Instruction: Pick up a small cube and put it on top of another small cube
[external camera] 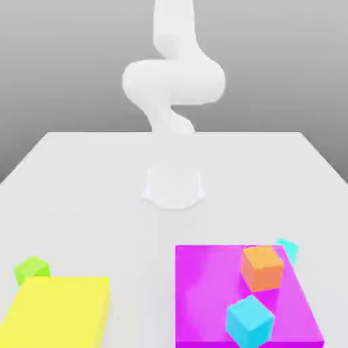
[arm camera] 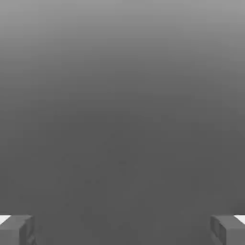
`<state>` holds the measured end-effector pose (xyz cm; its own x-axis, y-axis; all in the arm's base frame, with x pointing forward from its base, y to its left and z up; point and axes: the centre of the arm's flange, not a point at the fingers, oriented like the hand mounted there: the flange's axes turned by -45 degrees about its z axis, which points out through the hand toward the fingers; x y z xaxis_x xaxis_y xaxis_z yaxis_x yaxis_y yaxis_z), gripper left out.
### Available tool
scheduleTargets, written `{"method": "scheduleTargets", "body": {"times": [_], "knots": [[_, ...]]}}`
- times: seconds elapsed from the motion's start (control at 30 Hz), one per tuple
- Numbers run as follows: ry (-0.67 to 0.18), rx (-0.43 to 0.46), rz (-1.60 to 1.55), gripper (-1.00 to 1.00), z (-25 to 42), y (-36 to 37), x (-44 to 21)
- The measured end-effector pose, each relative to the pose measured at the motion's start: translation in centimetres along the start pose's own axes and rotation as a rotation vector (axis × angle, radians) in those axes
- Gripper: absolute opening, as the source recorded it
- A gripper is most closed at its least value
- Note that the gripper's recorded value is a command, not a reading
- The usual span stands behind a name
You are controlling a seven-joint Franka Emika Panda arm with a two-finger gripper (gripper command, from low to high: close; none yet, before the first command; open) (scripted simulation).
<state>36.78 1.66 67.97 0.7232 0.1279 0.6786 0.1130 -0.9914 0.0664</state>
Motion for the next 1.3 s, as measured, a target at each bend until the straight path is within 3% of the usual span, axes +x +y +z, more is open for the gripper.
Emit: {"method": "scheduleTargets", "body": {"times": [0.33, 0.67, 1.0, 1.23, 1.3], "knots": [[-0.159, 0.163, -0.588, 0.00, 13.5, -8.2, -4.4], [-0.257, 0.377, -1.174, 0.00, 23.2, -17.0, -13.5], [-0.297, 0.643, -1.757, 0.00, 28.8, -23.9, -25.9], [-0.281, 0.871, -2.165, 0.00, 30.1, -27.1, -35.7], [-0.282, 0.893, -2.194, 0.00, 31.2, -27.1, -37.2]]}}
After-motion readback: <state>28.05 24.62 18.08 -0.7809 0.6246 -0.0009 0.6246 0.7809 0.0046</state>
